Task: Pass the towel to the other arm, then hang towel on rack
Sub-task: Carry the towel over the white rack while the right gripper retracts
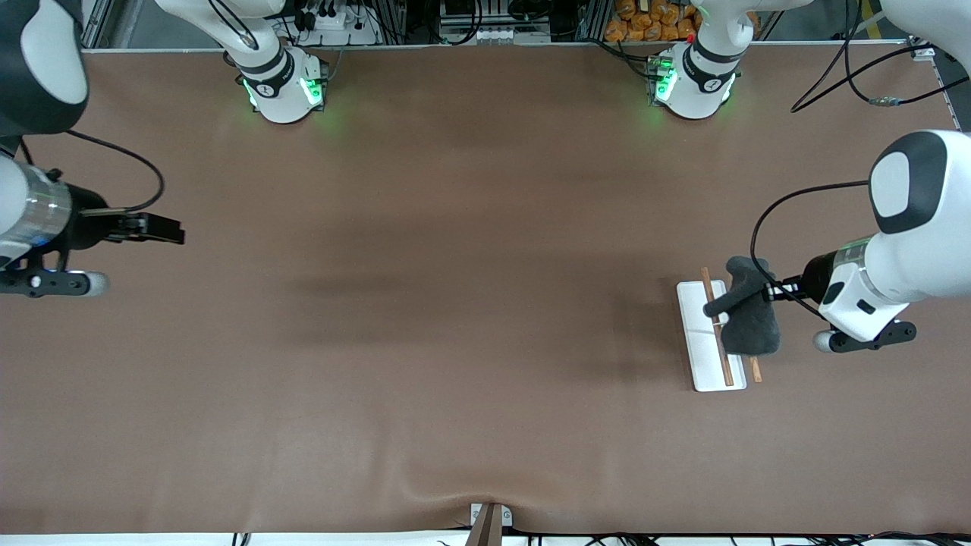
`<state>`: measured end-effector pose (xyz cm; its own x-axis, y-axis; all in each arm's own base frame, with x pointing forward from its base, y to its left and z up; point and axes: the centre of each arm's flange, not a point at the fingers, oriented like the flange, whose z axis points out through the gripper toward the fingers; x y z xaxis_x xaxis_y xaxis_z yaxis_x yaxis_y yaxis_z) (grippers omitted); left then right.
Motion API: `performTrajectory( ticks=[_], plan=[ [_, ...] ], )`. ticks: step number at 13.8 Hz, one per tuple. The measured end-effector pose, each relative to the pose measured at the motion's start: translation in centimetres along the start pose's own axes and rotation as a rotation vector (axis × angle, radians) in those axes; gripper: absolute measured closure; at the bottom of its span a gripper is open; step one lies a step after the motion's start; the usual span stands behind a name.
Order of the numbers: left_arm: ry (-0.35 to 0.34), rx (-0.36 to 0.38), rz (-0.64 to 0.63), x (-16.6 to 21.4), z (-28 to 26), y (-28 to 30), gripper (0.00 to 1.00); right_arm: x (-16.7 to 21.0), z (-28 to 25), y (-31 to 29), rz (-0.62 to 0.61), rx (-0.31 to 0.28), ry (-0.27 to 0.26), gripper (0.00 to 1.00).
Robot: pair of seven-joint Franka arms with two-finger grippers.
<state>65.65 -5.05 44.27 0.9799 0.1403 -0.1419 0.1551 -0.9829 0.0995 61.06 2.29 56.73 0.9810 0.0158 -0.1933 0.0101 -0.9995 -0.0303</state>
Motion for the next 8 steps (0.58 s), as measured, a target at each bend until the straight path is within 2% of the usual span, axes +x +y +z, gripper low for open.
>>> performTrajectory(
  ticks=[4, 6, 8],
  plan=[
    [0.026, -0.009, -0.005, 1.9, 2.8, -0.1, 0.96, -3.6, 2.2, 1.1, -0.036, -0.013, 0.067, 0.0],
    [0.035, -0.012, -0.008, 2.6, 4.0, -0.2, 0.96, -5.1, 1.2, 0.8, -0.038, -0.02, 0.101, 0.0],
    [0.04, -0.013, -0.01, 3.2, 5.1, -0.3, 0.96, -5.8, -0.8, 0.8, -0.037, -0.023, 0.157, 0.0]
  ],
)
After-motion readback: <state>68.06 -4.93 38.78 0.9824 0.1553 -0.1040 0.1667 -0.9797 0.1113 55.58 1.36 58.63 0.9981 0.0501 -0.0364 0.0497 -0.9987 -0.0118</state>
